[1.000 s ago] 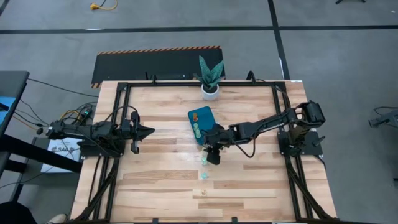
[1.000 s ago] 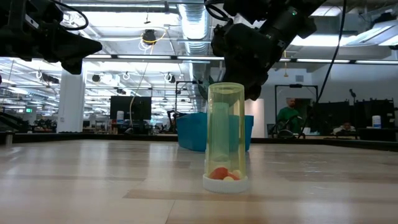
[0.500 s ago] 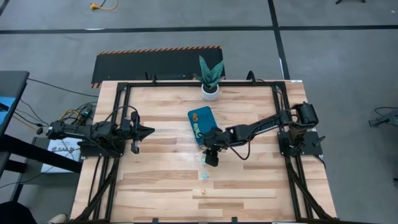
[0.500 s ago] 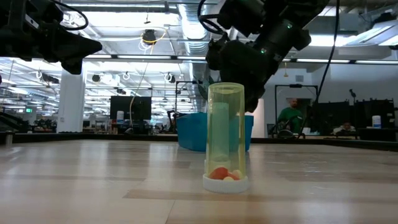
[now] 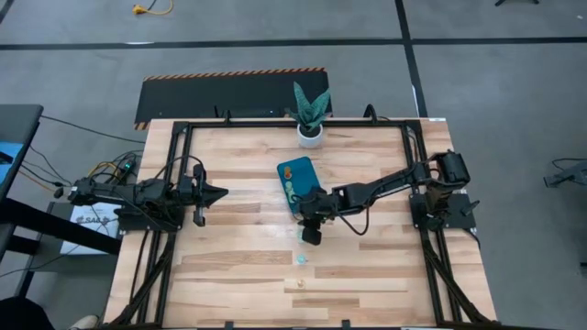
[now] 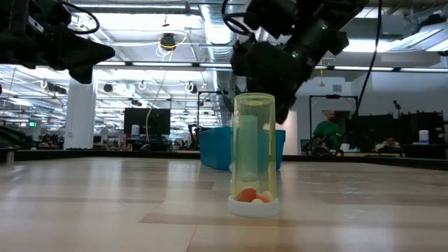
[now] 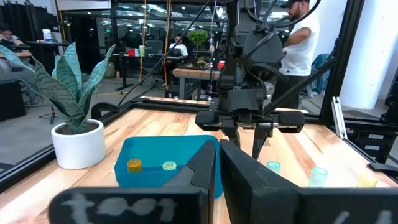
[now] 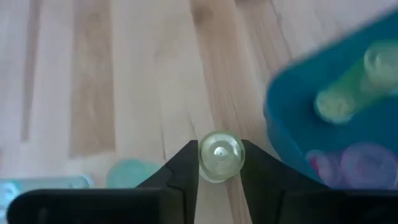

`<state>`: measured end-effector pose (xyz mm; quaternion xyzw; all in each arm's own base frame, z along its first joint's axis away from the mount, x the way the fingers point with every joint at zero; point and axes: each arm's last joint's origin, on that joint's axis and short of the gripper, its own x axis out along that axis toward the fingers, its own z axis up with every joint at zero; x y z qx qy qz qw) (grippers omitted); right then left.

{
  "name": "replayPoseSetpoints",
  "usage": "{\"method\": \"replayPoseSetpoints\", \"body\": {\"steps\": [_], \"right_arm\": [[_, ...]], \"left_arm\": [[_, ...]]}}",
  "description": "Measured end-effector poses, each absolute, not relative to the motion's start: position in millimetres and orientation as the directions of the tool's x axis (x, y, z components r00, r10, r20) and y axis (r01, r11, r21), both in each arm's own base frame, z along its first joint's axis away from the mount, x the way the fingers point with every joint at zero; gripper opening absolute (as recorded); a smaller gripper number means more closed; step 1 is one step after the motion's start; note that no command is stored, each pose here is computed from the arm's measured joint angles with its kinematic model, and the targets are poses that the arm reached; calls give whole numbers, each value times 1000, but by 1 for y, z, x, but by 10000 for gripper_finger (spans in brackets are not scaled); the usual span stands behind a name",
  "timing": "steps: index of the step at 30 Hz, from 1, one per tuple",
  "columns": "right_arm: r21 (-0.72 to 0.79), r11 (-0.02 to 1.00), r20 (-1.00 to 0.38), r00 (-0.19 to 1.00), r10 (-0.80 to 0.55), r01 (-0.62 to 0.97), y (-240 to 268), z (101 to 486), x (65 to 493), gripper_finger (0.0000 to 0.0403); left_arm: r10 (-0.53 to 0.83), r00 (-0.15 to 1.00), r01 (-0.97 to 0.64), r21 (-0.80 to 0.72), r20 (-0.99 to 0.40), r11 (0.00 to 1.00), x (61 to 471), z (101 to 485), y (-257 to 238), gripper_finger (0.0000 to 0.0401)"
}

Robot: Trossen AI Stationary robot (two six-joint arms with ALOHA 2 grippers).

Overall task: Pick and place pill bottles into a basket
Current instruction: Put the top green pill bottle into the blue bin

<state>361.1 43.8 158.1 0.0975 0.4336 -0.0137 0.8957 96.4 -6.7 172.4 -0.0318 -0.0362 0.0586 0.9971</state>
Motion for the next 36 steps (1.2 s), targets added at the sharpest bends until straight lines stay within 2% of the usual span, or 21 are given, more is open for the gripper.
{"method": "replayPoseSetpoints", "body": {"steps": [4, 8, 14, 26, 36], "right_arm": [[157, 986, -736, 671, 84, 49, 44, 178, 374, 104], [110, 994, -726, 683, 88, -11, 40, 203, 386, 97], [-43, 999, -761, 647, -38, 8, 6, 229, 393, 93], [-78, 980, -793, 585, -171, 181, -80, 228, 381, 98], [19, 964, -780, 608, -151, 265, -107, 209, 371, 98]], "left_arm": [[119, 991, -115, -68, 68, 991, 96, 172, -7, 9], [119, 990, -115, -68, 69, 991, 96, 172, -7, 9], [119, 990, -115, -68, 69, 991, 96, 173, -7, 9], [119, 991, -115, -68, 68, 991, 96, 172, -7, 9], [119, 990, -115, -68, 69, 991, 96, 173, -7, 9]]}}
